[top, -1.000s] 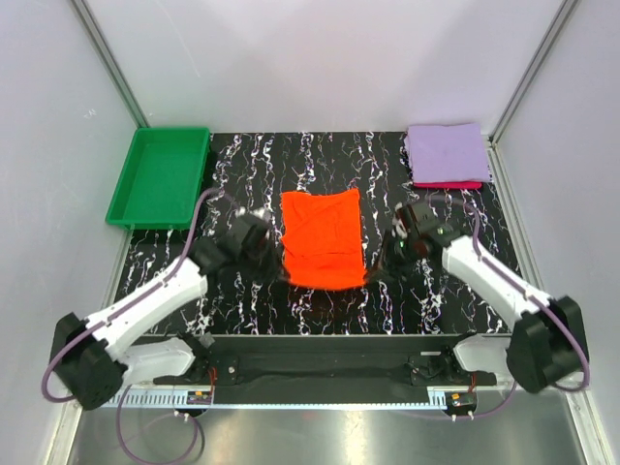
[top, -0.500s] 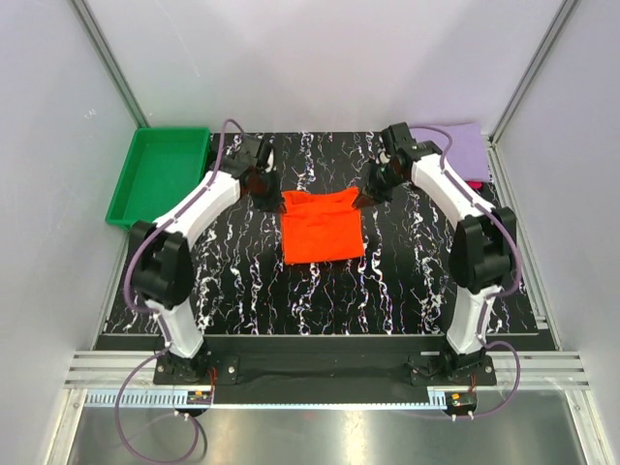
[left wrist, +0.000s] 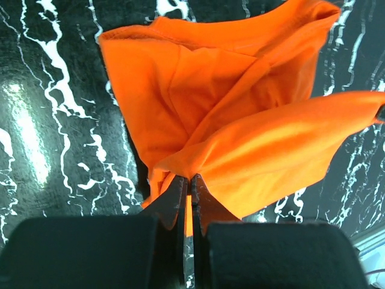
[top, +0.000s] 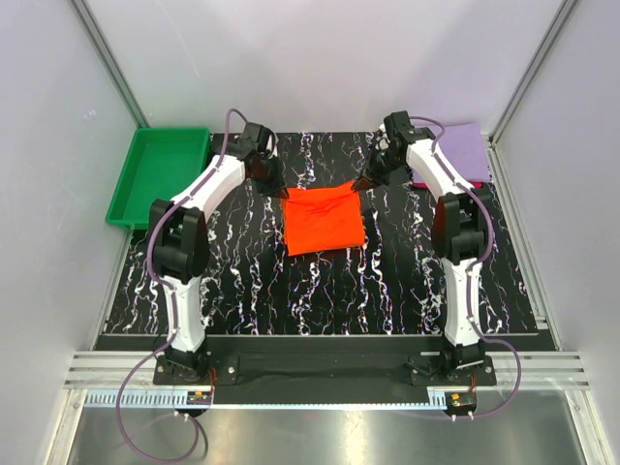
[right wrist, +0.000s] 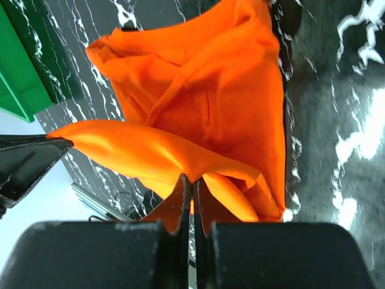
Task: Fold and stack the t-shirts
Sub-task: Fold the tshirt
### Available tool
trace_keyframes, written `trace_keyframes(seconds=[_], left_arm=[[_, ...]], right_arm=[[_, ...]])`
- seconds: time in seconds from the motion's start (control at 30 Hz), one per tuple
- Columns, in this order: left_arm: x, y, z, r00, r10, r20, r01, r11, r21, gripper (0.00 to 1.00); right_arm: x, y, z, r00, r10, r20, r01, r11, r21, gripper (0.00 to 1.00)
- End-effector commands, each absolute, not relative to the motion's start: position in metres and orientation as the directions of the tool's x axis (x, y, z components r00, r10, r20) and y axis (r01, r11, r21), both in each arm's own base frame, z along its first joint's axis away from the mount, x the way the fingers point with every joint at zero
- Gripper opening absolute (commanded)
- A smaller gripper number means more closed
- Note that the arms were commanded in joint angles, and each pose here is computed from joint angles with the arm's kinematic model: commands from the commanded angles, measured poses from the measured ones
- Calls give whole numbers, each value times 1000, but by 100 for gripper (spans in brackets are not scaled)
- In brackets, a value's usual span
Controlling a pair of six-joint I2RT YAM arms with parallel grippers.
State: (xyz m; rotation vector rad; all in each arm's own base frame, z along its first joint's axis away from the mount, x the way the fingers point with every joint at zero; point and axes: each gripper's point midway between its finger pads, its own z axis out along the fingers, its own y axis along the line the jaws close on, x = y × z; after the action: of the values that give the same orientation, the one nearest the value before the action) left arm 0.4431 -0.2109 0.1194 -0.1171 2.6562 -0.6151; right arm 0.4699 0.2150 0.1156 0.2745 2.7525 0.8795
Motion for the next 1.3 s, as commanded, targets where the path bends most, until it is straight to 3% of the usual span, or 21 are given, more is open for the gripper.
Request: trace_keyframes(seconds=[0.0,0.2,0.33,0.43,0.47,0.5,0.53,0.6,0.63,0.7,0.77,0.8,1.03,1.07,1.2,1.27], left_arm=[[466,-208,140,-882,-183,-434,49,881,-471,0],[479,-199,120,-890,-196,-411,26,879,-476,0],[499,-199,117,-877,-218,-428,28,867,-498,6],[514,-188,107,-872,-241,-426,-14,882,-471,7],[518,-180,105,-867,-269,-420,-46,882,-469,12],[524,-168,105,-849,-291,-441,-81,897,-435,22],[529,-160,108,-834,-301,-462,-96,905,-415,27],[539,-145,124,-796,-332,-507,-125,909,-399,35],[539,-142,145,-771,-343,-536,-121,906,-406,44],[535,-144,167,-736,-335,-588,-91,910,-404,45],[524,-157,205,-690,-331,-643,-16,896,-443,44],[509,-170,194,-732,-317,-603,19,875,-483,44],[449,-254,182,-830,-258,-494,218,665,-714,41],[450,-263,187,-821,-280,-498,235,629,-741,41],[449,-280,164,-844,-284,-456,229,578,-783,38],[454,-285,158,-846,-305,-436,222,542,-811,36]], right_arm=[[488,226,136,-952,219,-215,29,760,649,0],[508,234,121,-952,219,-214,21,745,667,2],[521,239,103,-952,237,-194,38,721,692,5],[540,245,93,-947,249,-203,25,687,726,16],[550,243,92,-941,262,-216,19,676,737,30],[563,243,105,-926,282,-252,-2,661,750,38],[571,241,95,-925,307,-222,31,644,764,41],[590,226,121,-896,357,-265,18,625,781,48],[594,217,131,-879,390,-273,38,629,776,54],[589,209,136,-876,400,-270,58,641,765,63],[575,206,165,-871,389,-301,32,656,754,63],[562,205,149,-891,381,-248,75,662,746,62],[505,227,156,-931,259,-256,-9,687,726,53],[503,233,156,-932,246,-267,-29,682,731,45],[493,248,142,-943,225,-246,-43,648,760,33],[497,254,134,-942,223,-251,-59,627,777,18]])
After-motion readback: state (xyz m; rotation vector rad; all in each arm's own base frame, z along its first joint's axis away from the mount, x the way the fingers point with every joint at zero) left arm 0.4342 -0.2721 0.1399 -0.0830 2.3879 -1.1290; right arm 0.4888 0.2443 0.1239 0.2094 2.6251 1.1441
